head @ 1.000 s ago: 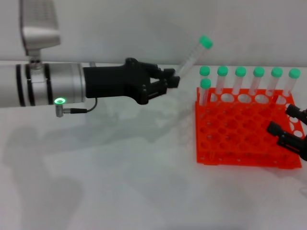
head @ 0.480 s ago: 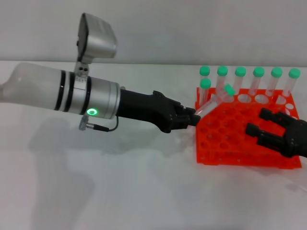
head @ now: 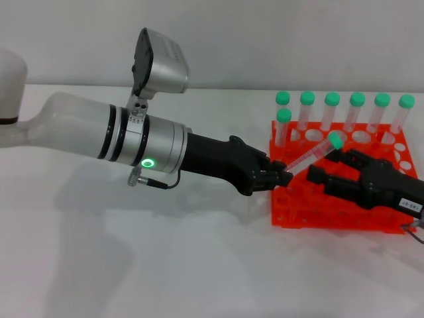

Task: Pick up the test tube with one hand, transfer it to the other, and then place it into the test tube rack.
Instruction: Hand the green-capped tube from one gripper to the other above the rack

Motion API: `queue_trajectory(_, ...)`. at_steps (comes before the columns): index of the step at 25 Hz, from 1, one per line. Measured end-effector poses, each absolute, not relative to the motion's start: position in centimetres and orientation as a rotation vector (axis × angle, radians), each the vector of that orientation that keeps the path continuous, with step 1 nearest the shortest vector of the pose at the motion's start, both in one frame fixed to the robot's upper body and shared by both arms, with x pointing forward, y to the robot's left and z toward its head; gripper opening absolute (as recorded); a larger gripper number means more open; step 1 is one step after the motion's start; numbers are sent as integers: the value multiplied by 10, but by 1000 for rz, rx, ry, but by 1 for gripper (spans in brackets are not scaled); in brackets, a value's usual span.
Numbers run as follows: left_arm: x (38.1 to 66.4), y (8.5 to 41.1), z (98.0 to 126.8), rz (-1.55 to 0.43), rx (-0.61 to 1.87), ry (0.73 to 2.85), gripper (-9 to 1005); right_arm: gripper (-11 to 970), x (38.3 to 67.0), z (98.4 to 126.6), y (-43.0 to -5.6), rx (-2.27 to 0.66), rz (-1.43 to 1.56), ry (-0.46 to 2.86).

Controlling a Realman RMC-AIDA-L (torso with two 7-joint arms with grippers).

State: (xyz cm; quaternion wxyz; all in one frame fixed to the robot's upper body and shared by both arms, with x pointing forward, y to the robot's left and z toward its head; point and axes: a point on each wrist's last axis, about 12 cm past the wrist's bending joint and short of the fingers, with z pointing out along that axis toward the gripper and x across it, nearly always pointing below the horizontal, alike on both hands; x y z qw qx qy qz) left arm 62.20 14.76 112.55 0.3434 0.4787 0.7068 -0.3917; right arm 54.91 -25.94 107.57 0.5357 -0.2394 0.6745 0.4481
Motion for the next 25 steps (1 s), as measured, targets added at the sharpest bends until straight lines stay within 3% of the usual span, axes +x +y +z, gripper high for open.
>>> queue_trajectory(10,620,145,1123,-1012,1276,1803,198,731,552,1075,-249,-580,1079,1608)
queue_trajectory(25,618,146,1121,-1005,1288,1788,198,605,548,1072,-247,-549,1075,1605)
